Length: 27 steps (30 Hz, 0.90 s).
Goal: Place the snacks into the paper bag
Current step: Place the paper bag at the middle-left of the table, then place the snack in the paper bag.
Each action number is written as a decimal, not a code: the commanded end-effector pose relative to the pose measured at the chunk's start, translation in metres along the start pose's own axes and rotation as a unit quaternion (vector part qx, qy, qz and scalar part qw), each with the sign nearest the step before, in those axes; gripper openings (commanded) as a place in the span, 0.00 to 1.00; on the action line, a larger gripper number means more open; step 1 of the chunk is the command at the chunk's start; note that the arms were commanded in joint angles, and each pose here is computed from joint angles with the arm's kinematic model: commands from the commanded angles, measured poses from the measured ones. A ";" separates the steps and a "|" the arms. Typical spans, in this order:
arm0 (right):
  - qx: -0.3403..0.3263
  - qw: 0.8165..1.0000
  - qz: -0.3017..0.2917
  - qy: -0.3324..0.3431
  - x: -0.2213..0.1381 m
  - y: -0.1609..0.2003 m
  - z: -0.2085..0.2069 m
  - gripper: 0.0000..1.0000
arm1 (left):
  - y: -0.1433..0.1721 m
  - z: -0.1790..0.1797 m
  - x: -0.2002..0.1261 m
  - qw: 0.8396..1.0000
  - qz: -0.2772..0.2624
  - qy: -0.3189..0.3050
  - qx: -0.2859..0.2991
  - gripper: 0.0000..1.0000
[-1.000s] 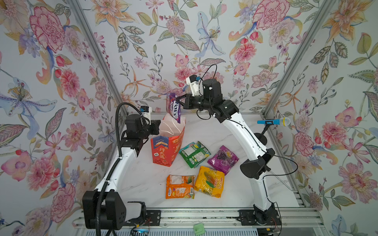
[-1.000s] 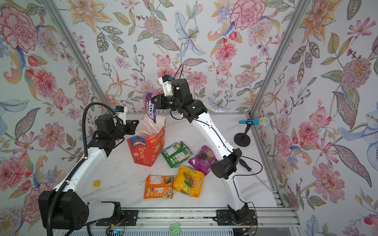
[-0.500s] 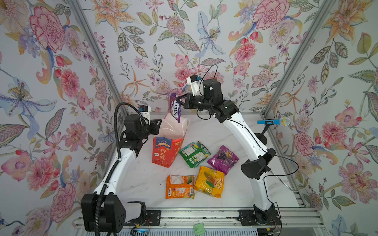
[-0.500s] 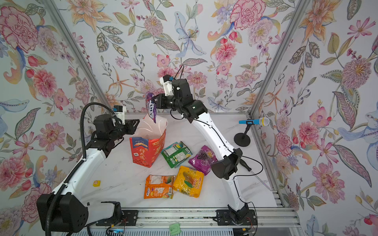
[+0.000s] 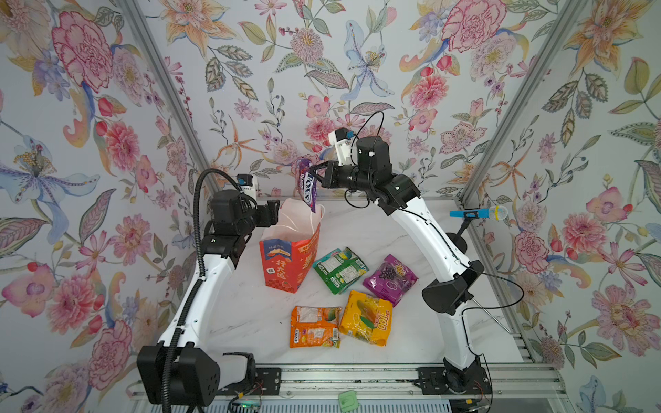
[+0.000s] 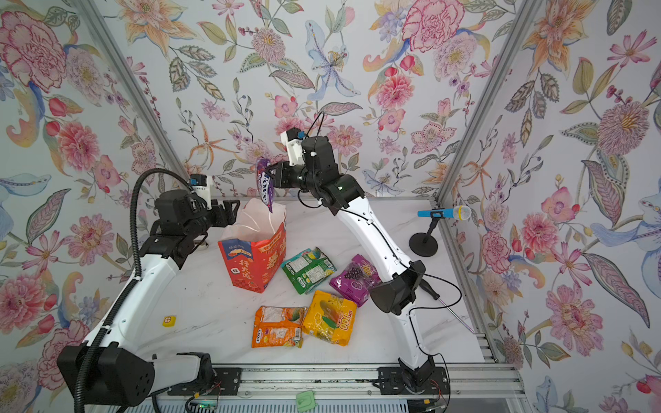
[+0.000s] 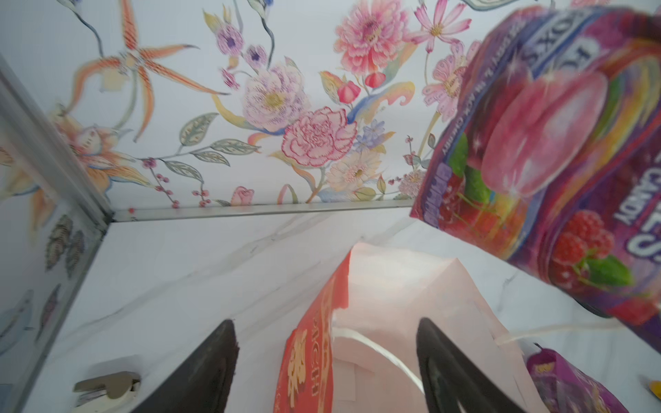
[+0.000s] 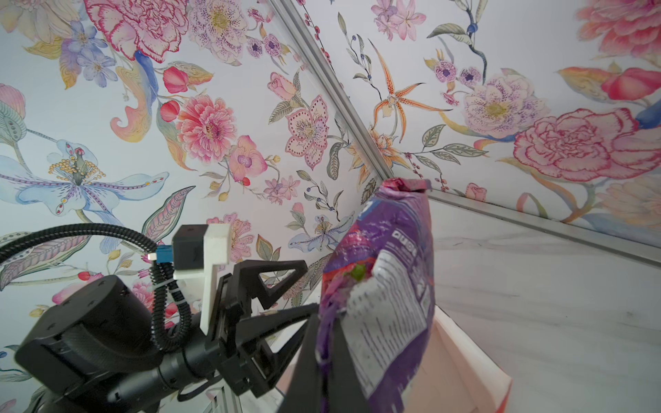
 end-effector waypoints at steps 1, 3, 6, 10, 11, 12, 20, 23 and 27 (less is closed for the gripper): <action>-0.033 0.997 -0.057 -0.037 -0.035 -0.035 0.040 0.00 | 0.006 0.012 0.001 0.997 0.058 -0.034 0.045 0.80; -0.031 0.997 -0.052 -0.038 -0.034 -0.033 0.040 0.00 | 0.013 0.005 0.009 0.994 0.092 -0.002 0.051 0.80; -0.031 0.998 -0.042 -0.043 -0.032 -0.028 0.042 0.00 | 0.030 0.004 0.019 0.986 0.155 0.016 0.053 0.79; -0.030 0.998 -0.033 -0.050 -0.028 -0.023 0.043 0.00 | 0.044 0.010 0.024 0.977 0.205 0.003 0.056 0.80; -0.029 0.998 -0.031 -0.052 -0.027 -0.021 0.044 0.00 | 0.046 0.011 0.026 0.975 0.215 0.005 0.059 0.80; -0.031 0.998 -0.029 -0.053 -0.027 -0.021 0.045 0.00 | 0.047 0.010 0.025 0.973 0.222 0.007 0.061 0.80; -0.034 0.998 -0.014 -0.054 -0.024 -0.011 0.048 0.00 | 0.059 0.013 0.033 0.964 0.260 0.007 0.059 0.74; -0.038 0.998 -0.011 -0.054 -0.024 -0.008 0.051 0.00 | 0.065 0.013 0.032 0.962 0.266 0.008 0.057 0.70; -0.035 0.998 -0.004 -0.058 -0.021 -0.003 0.054 0.00 | 0.073 0.009 0.034 0.960 0.274 0.019 0.053 0.64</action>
Point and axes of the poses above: each gripper's point midway between its finger pads, its own x axis out along the fingers, its own z axis along the line the jaws close on, y = z × x, the point moved 2 cm from there along -x, back along the fingers, and after that the axes turned 5 degrees about x, right-handed, at the moved point
